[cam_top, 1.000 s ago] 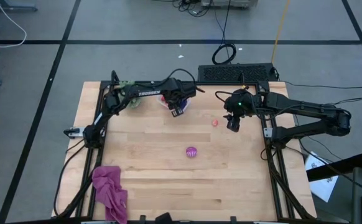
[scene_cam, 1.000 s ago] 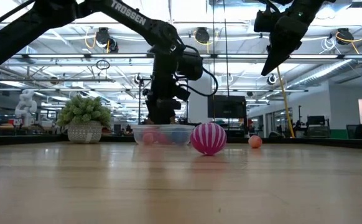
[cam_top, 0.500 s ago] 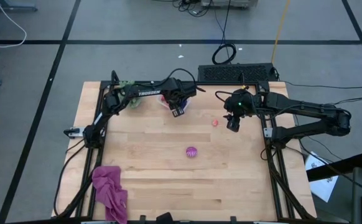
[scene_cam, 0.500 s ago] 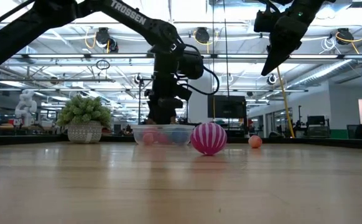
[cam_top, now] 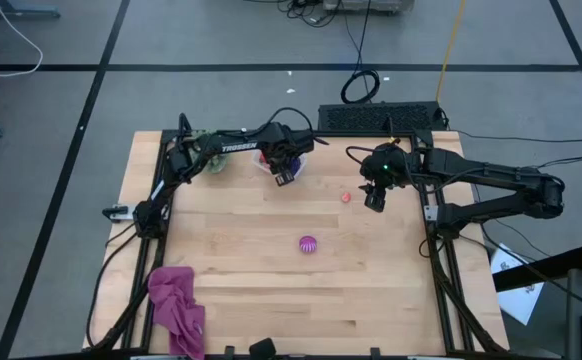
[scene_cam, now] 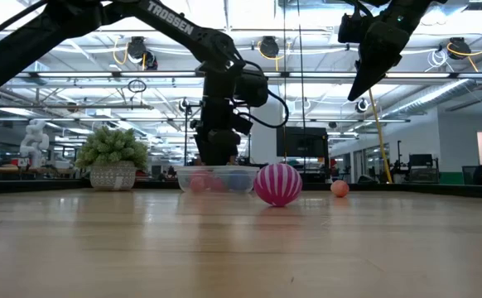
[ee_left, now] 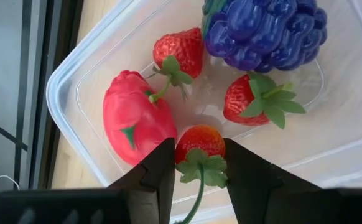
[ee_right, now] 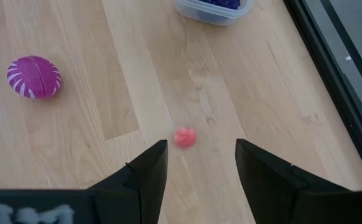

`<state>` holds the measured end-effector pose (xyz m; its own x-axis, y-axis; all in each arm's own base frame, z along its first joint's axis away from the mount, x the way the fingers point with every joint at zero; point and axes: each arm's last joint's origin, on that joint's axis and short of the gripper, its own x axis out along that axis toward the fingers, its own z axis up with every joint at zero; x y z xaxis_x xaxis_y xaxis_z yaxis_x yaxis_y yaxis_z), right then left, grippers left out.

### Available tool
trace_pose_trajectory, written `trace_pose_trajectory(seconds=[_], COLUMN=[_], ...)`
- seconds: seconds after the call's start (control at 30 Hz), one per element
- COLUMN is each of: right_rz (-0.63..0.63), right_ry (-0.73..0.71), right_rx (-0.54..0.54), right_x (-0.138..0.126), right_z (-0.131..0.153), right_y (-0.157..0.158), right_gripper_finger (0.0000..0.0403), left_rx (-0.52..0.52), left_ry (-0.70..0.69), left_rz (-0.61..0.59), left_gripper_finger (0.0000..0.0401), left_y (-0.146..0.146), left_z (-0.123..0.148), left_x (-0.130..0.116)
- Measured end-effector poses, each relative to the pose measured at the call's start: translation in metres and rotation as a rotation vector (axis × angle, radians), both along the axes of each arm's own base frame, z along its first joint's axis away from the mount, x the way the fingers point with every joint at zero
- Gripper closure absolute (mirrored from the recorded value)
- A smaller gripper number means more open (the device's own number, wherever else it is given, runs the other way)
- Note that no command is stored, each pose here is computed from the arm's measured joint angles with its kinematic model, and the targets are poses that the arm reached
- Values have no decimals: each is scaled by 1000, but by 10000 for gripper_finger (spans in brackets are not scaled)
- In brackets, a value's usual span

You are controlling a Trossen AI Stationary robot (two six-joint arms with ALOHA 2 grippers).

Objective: Pick and placing Produce into tupperware
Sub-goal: Put the red strawberry into the transparent bin

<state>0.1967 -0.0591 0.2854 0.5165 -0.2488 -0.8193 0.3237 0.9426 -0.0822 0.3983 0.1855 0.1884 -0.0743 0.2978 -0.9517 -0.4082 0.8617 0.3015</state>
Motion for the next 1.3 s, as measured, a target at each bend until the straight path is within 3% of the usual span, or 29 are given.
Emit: trace_pose_trajectory(seconds=[1.3], right_rz=[30], right_ry=[-12], right_rx=[44], right_x=[1], right_z=[0], right_y=[2], right_gripper_finger=[222], left_rx=[-8], left_ry=[3], left_rz=[-73], left_gripper_finger=[271], left_y=[3], left_z=[0], left_x=[1])
